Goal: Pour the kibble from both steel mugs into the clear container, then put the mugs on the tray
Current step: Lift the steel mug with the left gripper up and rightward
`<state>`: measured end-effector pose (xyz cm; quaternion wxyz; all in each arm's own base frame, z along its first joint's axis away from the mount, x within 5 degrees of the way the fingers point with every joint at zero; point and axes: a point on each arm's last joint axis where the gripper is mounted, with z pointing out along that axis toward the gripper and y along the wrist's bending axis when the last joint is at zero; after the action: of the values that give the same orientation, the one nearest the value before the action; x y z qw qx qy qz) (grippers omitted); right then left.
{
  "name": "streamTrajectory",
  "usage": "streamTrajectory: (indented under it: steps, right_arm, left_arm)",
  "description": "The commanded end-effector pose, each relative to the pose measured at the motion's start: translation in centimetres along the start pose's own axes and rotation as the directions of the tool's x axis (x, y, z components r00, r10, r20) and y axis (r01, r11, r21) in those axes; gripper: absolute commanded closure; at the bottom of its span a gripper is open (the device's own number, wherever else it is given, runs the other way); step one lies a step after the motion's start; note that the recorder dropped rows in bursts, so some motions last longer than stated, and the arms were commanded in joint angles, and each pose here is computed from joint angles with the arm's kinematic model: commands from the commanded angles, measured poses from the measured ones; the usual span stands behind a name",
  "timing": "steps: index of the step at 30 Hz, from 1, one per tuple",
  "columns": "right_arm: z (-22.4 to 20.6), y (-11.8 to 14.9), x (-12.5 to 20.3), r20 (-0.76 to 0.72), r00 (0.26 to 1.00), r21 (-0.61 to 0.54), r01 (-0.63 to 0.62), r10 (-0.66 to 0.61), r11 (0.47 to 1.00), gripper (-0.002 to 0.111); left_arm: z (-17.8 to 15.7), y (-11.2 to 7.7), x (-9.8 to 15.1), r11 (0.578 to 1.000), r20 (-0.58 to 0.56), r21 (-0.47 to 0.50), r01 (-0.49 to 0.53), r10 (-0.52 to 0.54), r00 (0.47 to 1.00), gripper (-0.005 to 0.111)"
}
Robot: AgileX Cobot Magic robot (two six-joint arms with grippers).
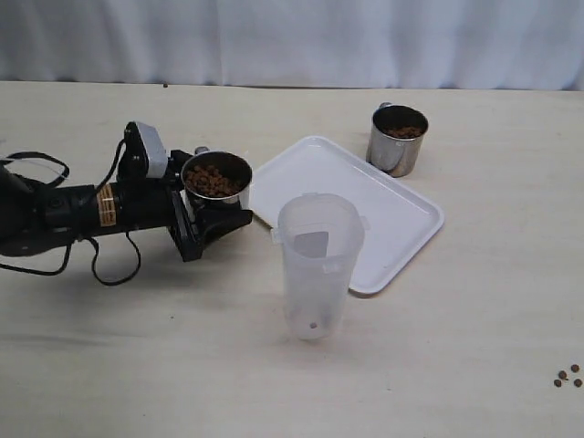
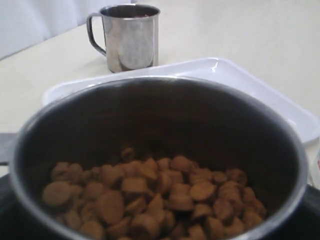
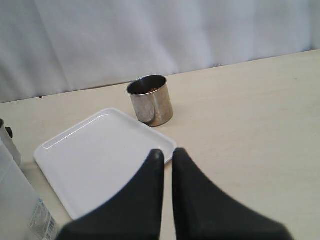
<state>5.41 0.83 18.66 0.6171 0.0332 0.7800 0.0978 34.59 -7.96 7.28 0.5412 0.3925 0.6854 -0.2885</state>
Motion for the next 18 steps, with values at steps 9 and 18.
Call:
streamTrajectory:
  steps: [9, 18]
  right_arm:
    - [0.1, -0.1, 0.0, 0.011, 1.000, 0.006, 0.003, -0.003, 1.000, 0.103]
    - [0.0, 0.2, 0.1, 0.001, 1.000, -0.046, 0.015, -0.015, 0.999, 0.103]
  left_arm:
    - [-3.4, 0.0, -10.3, 0.976, -0.044, -0.037, -0.217, 0.215, 0.976, 0.107]
    - [-4.1, -1.1, -14.5, 0.950, -0.082, 0.050, -0.307, 0.310, 0.947, 0.107]
